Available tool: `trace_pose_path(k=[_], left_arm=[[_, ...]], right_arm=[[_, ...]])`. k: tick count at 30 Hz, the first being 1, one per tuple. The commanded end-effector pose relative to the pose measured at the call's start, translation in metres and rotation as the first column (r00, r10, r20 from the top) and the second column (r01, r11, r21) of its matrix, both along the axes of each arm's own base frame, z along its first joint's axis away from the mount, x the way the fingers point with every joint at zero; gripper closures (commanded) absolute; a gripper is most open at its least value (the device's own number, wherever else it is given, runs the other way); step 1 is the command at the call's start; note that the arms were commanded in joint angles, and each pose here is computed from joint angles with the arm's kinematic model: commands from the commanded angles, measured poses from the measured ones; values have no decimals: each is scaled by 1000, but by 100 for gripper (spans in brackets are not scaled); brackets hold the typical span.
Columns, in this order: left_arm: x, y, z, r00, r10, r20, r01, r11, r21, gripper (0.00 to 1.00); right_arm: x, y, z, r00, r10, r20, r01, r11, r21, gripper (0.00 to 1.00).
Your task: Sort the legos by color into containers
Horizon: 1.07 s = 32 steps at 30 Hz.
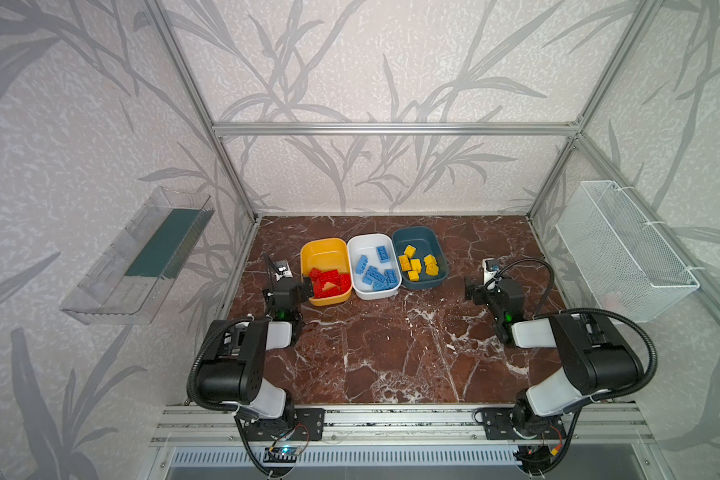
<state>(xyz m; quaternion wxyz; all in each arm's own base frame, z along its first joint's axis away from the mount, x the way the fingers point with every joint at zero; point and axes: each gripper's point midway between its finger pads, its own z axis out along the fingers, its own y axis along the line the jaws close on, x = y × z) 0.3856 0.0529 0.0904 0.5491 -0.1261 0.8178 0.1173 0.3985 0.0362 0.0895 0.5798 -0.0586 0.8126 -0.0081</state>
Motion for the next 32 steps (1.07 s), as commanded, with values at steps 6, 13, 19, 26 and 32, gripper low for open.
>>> trace_pose_path(k=[6, 13, 19, 26, 32], left_arm=[[3, 1, 4, 1000, -3, 10, 3, 1000, 8, 1], [2, 1, 4, 1000, -3, 10, 2, 1000, 8, 1], [2, 2, 4, 1000, -2, 10, 2, 1000, 8, 1], [3, 1, 4, 1000, -4, 10, 4, 1000, 8, 1], [3, 1, 4, 1000, -3, 10, 3, 1000, 8, 1]], right_arm=[[0, -1, 4, 1000, -2, 10, 2, 1000, 5, 1], [0, 0, 4, 1000, -1, 10, 1, 1000, 6, 1], [0, -1, 4, 1000, -1, 11, 1, 1000, 5, 1], [0, -1, 4, 1000, -2, 10, 2, 1000, 5, 1], [1, 0, 3, 1000, 3, 3, -3, 1000, 4, 1]])
